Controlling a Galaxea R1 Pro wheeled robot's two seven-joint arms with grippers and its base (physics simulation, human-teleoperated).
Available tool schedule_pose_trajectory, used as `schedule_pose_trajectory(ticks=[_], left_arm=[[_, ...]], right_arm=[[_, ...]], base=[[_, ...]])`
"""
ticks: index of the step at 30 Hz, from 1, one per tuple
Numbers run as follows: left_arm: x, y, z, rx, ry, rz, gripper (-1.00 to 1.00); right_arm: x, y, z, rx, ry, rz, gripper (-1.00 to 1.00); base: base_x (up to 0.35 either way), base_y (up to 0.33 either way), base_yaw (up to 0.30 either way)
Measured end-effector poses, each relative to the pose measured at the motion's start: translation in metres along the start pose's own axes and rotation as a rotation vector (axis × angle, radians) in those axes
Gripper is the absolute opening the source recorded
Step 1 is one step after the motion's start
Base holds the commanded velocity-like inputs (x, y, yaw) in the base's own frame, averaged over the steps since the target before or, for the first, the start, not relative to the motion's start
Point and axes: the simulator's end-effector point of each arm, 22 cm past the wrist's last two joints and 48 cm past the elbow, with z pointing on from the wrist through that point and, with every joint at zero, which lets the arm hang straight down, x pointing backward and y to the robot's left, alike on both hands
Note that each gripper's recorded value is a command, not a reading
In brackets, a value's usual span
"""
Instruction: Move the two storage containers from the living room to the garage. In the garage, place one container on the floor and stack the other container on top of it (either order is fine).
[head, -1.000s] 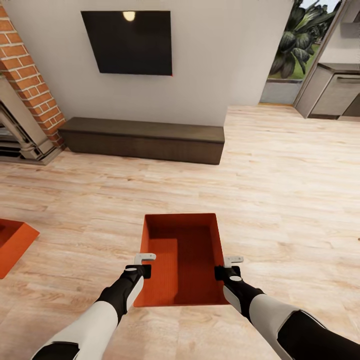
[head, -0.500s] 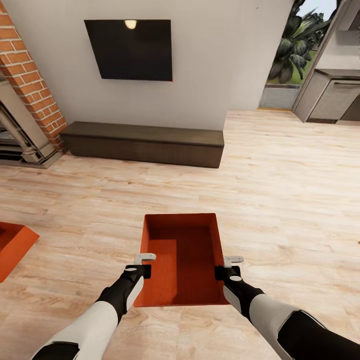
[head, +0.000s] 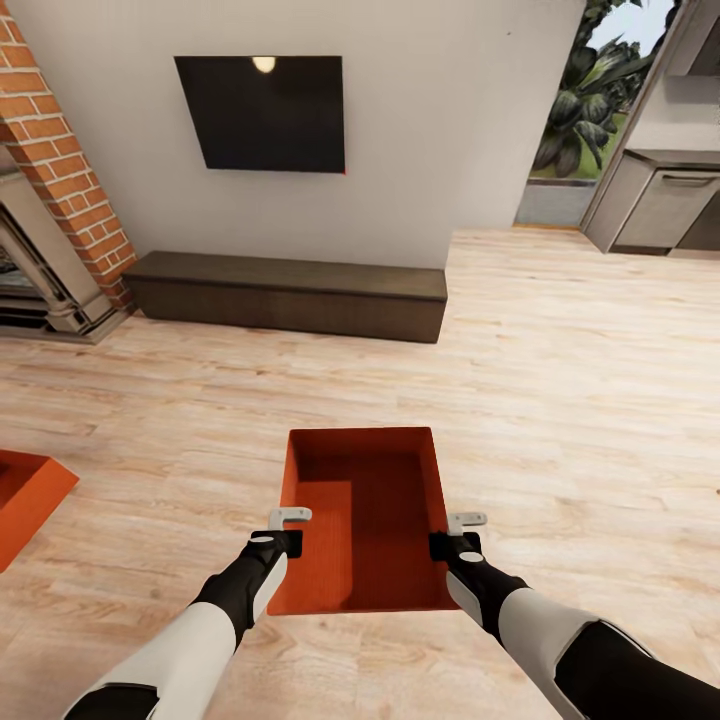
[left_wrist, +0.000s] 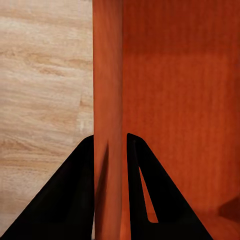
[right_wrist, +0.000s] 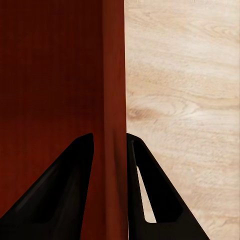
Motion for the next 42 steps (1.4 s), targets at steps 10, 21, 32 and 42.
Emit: schedule_pose_trajectory(ticks=[10, 21, 32, 42], left_arm=[[-0.009, 0.000, -0.005, 0.000, -0.017, -0.001, -1.00], [-0.017, 0.001, -0.011, 0.000, -0.034, -0.002, -1.00], [-0.025, 0.001, -0.017, 0.001, -0.050, -0.004, -1.00], [-0.034, 0.001, -0.023, 0.001, -0.066, -0.004, -1.00]], right_arm=[[-0.010, -0.001, -0.004, 0.000, -0.016, 0.002, -1.00], [-0.019, -0.002, -0.009, 0.001, -0.033, 0.003, -1.00], [-0.028, -0.003, -0.013, 0.002, -0.049, 0.004, -1.00], [-0.037, -0.004, -0.018, 0.003, -0.066, 0.006, -1.00]], base=[[0.000, 0.000, 0.000], [0.000, 0.000, 0.000], [0.000, 0.000, 0.000], [0.000, 0.000, 0.000]])
